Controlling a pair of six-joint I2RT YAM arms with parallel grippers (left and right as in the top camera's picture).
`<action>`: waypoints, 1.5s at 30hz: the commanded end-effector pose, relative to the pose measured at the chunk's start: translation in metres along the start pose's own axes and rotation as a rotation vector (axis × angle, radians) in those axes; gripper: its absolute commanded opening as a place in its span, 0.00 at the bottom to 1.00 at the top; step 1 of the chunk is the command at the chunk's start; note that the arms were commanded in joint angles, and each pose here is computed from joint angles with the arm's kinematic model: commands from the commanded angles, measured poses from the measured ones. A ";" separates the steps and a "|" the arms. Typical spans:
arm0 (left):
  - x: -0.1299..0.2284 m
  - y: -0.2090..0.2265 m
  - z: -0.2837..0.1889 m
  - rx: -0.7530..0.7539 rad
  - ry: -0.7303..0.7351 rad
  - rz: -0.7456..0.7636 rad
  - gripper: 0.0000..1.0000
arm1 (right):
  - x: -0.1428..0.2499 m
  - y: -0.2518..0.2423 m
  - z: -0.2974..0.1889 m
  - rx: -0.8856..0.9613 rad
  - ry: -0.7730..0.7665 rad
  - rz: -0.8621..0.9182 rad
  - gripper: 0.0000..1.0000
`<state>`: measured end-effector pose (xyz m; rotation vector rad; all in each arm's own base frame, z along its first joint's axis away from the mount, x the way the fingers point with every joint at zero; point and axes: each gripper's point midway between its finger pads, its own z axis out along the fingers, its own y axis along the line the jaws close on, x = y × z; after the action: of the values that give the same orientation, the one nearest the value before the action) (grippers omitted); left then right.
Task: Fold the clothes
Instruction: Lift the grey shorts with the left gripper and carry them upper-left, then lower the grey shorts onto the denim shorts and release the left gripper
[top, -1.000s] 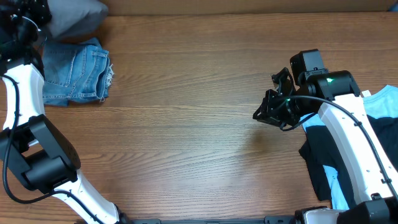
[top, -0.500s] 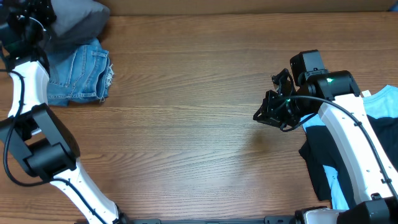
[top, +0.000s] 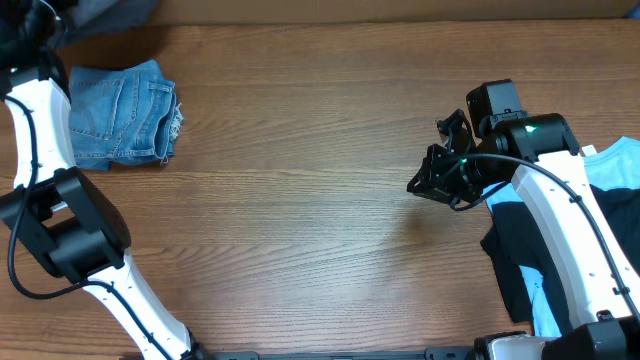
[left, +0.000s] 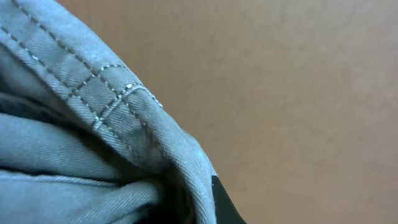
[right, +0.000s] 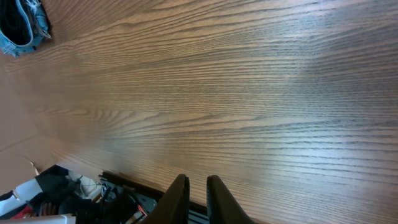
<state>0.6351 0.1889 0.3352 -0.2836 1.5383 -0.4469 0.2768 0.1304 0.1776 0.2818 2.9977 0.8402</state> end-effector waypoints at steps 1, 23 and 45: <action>-0.014 -0.012 0.002 -0.030 -0.025 0.155 0.04 | 0.000 0.006 -0.003 -0.024 -0.001 0.000 0.13; 0.073 0.009 -0.073 -0.313 0.518 0.053 0.04 | 0.018 0.037 0.015 -0.028 0.033 -0.142 0.13; 0.107 0.068 -0.191 -0.873 0.804 -0.039 0.19 | 0.015 0.034 0.015 -0.008 0.018 -0.172 0.14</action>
<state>0.4646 0.1999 0.1966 -0.8252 2.4814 -0.0059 0.2662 0.1690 0.1786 0.0479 3.0000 0.8436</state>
